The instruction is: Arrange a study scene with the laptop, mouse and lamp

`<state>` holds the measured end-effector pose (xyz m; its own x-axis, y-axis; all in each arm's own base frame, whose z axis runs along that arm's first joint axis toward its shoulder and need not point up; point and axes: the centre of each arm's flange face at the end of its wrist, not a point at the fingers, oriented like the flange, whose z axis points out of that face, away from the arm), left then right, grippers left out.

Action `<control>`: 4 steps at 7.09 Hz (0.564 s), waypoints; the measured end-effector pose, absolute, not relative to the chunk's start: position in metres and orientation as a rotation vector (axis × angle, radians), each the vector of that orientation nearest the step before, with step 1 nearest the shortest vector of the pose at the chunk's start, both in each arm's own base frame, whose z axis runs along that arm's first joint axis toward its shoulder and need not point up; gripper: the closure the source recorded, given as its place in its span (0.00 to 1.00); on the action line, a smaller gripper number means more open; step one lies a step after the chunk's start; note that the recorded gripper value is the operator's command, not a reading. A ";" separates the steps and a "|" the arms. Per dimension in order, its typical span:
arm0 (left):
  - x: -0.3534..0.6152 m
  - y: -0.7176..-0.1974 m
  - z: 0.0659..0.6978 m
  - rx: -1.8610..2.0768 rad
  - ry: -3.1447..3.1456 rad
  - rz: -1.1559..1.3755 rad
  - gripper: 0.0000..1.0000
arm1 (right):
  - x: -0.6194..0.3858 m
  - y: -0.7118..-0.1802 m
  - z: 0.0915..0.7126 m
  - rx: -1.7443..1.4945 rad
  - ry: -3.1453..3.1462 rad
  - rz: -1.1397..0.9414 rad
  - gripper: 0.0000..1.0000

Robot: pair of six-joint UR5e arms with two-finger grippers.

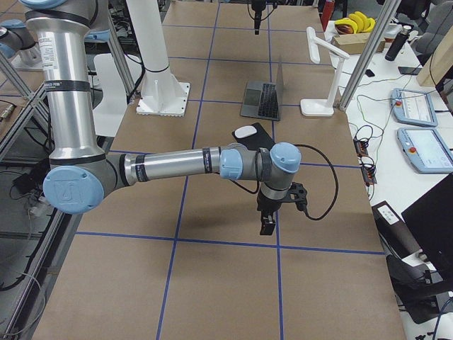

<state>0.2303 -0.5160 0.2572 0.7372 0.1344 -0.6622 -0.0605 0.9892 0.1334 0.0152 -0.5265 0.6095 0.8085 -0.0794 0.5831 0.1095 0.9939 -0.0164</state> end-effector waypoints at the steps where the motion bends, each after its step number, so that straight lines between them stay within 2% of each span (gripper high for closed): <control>1: 0.196 -0.527 0.286 0.108 0.713 0.132 0.01 | 0.015 -0.529 0.608 -0.047 -0.621 -0.104 0.00; 4: 0.099 -0.561 0.383 0.084 0.670 0.206 0.01 | 0.014 -0.533 0.604 -0.041 -0.625 -0.105 0.00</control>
